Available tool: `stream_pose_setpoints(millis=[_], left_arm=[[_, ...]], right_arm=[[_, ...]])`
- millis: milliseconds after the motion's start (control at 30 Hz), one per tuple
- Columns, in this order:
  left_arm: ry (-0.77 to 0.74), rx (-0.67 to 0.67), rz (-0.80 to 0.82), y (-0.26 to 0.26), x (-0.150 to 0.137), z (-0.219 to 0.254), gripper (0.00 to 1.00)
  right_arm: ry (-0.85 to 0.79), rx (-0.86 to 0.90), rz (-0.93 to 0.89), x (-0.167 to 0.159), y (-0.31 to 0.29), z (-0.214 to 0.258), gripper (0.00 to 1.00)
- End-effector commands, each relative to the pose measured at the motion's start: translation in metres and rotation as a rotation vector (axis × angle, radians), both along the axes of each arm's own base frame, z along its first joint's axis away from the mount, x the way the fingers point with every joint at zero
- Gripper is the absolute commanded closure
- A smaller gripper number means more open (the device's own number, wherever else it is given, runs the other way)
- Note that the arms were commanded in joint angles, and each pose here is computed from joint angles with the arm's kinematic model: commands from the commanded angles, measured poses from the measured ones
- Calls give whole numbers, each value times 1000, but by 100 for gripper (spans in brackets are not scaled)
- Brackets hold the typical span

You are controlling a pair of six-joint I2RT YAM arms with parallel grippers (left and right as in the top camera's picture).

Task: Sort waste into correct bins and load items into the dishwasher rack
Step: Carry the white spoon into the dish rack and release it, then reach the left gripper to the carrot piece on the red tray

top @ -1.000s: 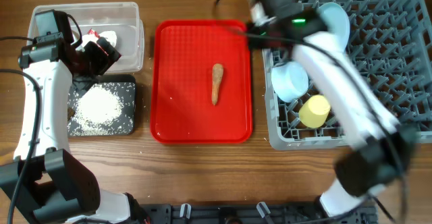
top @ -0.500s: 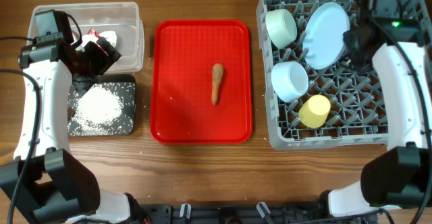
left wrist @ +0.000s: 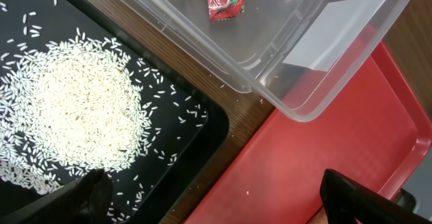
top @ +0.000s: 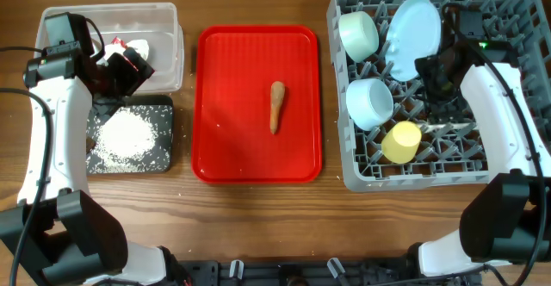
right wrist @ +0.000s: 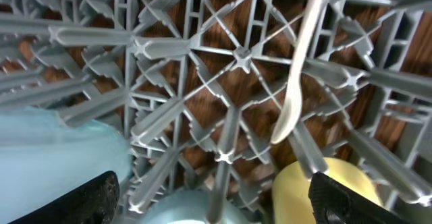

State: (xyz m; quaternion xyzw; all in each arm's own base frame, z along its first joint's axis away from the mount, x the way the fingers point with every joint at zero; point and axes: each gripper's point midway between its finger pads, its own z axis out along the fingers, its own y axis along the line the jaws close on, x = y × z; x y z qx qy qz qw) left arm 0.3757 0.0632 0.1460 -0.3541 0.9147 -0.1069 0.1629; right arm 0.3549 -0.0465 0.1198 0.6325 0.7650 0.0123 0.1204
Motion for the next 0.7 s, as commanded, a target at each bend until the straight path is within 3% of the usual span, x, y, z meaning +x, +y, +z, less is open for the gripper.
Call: stream_pose_setpoints(millis=[0, 200, 333, 400, 500, 667], left_arm=[[-29, 14, 2, 2, 2, 11, 0], [-64, 2, 18, 2, 10, 15, 0], [-137, -32, 0, -3, 25, 23, 0], [-145, -56, -13, -8, 26, 24, 0], [-252, -147, -161, -58, 54, 34, 10], [-200, 50, -428, -168, 65, -10, 2]], right_arm=[[-84, -63, 153, -1, -2, 36, 6], [-453, -324, 429, 0, -9, 162, 0], [-588, -480, 504, -28, -12, 221, 0], [-602, -517, 507, -39, -14, 231, 0], [-598, -540, 503, -45, -17, 235, 0], [-540, -511, 518, -33, -17, 216, 0]])
